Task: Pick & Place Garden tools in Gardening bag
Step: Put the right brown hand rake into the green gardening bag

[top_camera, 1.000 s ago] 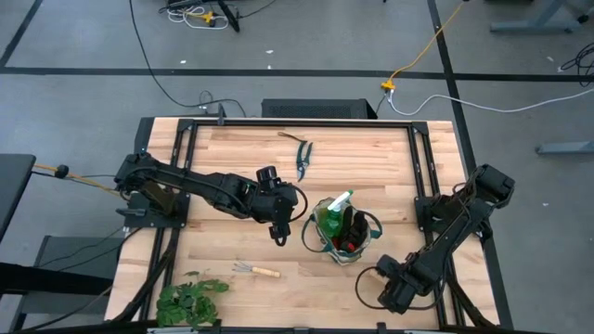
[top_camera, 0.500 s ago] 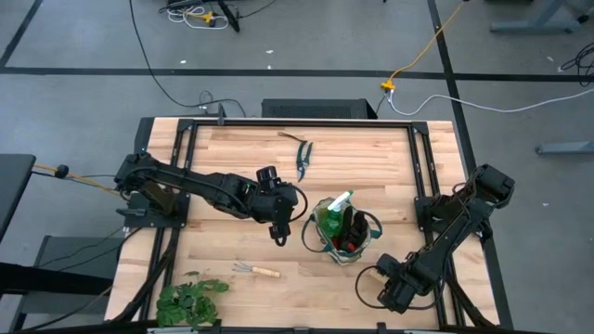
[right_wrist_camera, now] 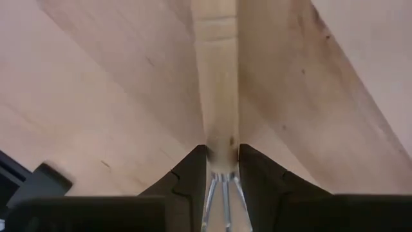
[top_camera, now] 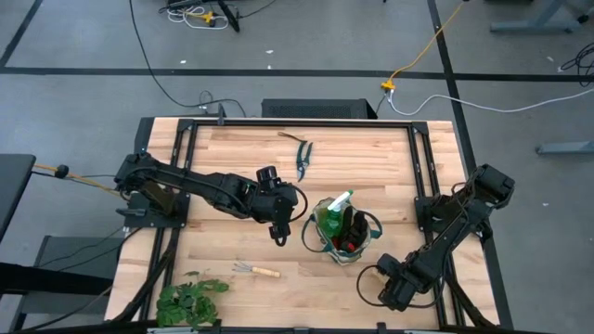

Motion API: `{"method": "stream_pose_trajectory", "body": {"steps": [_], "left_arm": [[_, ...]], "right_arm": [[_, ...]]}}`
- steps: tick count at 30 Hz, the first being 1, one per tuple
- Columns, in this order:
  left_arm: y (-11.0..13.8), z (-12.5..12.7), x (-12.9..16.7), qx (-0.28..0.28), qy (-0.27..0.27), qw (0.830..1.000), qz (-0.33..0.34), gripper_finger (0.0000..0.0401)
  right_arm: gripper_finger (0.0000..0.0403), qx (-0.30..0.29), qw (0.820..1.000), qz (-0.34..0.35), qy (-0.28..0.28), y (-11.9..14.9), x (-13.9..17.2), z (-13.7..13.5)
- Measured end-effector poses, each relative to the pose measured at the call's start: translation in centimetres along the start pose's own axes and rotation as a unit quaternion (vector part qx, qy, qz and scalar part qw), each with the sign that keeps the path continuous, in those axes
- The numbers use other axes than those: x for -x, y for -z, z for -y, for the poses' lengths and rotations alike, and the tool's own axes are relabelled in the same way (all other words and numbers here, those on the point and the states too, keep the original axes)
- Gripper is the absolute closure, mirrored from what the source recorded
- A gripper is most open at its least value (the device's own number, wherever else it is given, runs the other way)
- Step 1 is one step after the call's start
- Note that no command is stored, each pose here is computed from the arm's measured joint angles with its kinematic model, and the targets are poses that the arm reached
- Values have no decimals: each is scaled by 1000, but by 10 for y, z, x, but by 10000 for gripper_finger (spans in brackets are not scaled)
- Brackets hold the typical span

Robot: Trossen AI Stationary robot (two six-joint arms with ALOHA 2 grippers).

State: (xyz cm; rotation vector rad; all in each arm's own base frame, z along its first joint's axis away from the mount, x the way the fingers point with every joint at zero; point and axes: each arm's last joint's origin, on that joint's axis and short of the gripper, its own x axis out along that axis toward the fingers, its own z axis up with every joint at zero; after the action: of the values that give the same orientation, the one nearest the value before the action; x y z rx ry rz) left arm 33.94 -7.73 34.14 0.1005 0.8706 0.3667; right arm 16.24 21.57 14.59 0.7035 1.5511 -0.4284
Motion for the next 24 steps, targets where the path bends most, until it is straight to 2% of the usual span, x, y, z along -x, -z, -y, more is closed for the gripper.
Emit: {"method": "stream_pose_trajectory", "body": {"steps": [13, 24], "left_arm": [[0, 0, 0, 0, 0, 1000, 1, 151], [-16, 4, 1, 45, 24, 996, 76, 151]], "right_arm": [[318, -2, 1000, -19, -15, -1, -11, 8], [342, -3, 999, -40, -16, -2, -12, 8]]}}
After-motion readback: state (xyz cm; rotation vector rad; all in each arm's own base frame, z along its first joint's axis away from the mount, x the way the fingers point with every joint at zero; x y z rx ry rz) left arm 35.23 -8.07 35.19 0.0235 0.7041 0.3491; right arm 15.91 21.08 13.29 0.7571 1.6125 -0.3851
